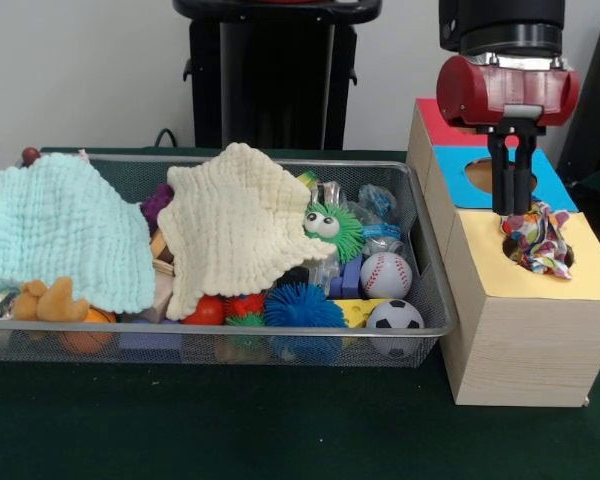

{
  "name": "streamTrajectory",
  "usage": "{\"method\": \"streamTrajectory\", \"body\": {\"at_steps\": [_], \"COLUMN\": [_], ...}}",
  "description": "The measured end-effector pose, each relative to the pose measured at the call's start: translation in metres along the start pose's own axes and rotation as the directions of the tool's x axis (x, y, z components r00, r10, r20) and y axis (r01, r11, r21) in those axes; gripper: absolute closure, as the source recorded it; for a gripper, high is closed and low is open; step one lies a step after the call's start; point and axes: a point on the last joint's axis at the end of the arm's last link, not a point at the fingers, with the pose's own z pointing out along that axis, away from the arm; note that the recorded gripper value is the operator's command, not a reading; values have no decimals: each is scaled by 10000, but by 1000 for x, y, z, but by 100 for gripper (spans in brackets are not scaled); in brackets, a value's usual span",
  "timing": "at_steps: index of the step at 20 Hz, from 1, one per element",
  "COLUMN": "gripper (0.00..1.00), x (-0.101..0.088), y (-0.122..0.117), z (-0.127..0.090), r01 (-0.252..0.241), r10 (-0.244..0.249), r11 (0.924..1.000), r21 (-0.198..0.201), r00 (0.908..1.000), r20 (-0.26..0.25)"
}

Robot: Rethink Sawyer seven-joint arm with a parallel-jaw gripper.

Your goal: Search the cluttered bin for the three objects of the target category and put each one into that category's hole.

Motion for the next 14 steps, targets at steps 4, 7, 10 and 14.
{"method": "streamTrajectory", "body": {"at_steps": [4, 7, 10, 14], "gripper": [100, 100, 100, 100], "x": [-4, -6, -5, -1], "y": [1, 5, 11, 19], "z": [4, 7, 11, 14], "r01": [-120, -44, 108, 270], "r10": [124, 58, -83, -240], "r11": [9997, 9993, 9986, 9974], "r21": [-222, -368, -519, -672], "r00": [9998, 9993, 9989, 9987], "r20": [181, 374, 469, 456]}}
